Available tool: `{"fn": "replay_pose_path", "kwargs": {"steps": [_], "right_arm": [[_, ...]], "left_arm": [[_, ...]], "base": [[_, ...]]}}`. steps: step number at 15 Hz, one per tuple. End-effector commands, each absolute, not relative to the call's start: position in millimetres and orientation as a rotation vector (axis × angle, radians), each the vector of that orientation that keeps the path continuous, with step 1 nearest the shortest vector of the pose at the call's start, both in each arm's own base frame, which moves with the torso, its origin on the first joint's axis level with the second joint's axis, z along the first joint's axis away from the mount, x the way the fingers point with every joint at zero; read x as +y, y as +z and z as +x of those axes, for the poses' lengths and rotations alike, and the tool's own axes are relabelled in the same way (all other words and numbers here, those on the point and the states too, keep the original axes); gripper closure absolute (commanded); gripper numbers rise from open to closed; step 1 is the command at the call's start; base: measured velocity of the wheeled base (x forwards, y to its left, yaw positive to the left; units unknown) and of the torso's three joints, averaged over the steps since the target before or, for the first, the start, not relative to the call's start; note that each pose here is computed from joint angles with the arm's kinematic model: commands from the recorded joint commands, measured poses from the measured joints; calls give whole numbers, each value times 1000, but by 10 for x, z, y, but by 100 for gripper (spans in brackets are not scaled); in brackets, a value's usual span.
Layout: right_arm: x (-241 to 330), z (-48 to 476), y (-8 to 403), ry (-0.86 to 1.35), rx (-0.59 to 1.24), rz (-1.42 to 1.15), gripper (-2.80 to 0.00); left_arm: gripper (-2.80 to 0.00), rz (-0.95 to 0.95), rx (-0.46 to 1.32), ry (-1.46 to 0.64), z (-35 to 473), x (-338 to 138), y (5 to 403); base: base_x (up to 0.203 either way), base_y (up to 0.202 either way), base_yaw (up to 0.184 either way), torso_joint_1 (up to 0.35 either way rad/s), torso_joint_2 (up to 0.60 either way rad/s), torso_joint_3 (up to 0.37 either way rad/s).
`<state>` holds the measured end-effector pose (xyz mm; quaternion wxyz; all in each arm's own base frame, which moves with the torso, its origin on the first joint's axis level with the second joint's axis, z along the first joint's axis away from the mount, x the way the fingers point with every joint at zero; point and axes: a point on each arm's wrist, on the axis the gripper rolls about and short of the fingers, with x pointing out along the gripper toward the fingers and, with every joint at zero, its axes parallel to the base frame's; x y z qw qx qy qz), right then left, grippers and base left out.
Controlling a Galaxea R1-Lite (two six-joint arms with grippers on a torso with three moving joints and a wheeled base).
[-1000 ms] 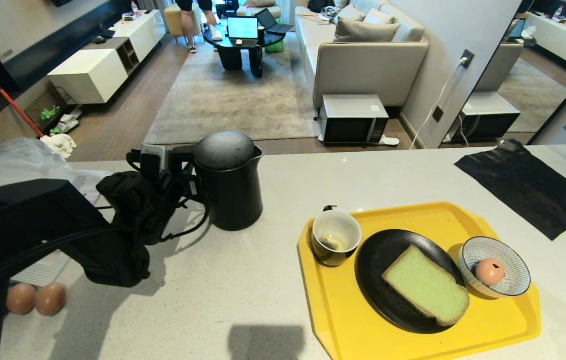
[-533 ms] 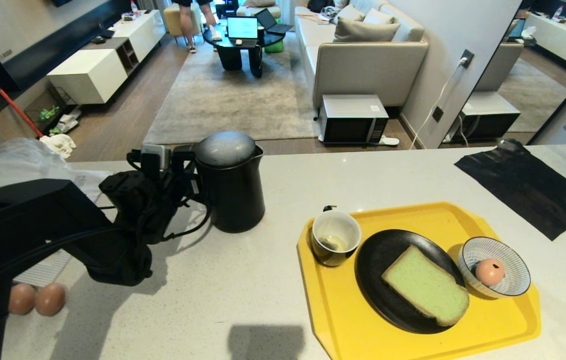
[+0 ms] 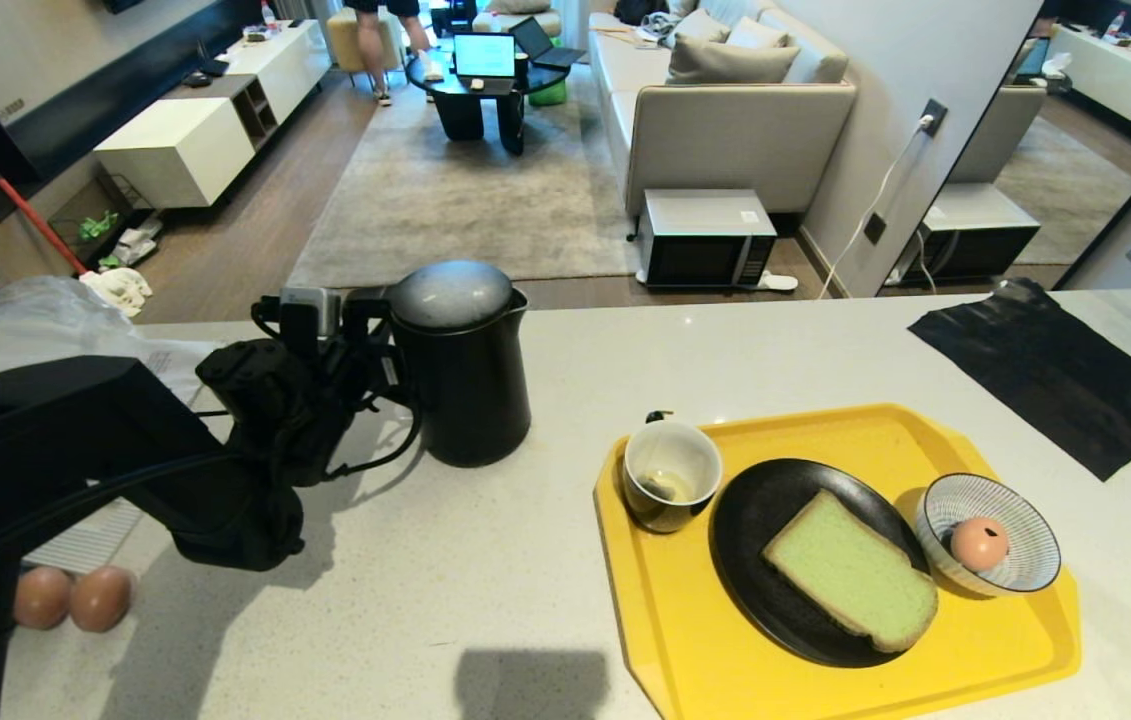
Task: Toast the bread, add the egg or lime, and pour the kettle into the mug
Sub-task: Put the kettle back
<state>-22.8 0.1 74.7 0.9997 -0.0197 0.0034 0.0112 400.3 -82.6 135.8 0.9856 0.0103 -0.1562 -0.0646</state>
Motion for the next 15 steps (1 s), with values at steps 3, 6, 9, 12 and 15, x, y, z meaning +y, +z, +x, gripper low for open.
{"fn": "replay_pose_path", "kwargs": {"steps": [3, 6, 9, 12, 15], "right_arm": [[1, -227, 743, 23, 9, -40, 0], [1, -227, 743, 23, 8, -40, 0], [1, -227, 745, 23, 7, -41, 0], [1, -228, 746, 23, 7, -36, 0], [1, -227, 746, 23, 7, -35, 0]], "left_arm": [[0, 19, -329, -128, 3993, -817, 1392], [0, 18, -329, -124, 3995, -806, 1392], [0, 19, -327, -122, 3998, -799, 1386], [0, 20, -329, -123, 4000, -800, 1389], [0, 21, -326, -123, 4004, -801, 1376]], "base": [[0, 0, 0, 0, 0, 0], [0, 0, 0, 0, 0, 0], [0, 0, 0, 0, 0, 0], [0, 0, 0, 0, 0, 0], [0, 0, 0, -155, 299, 136]]}}
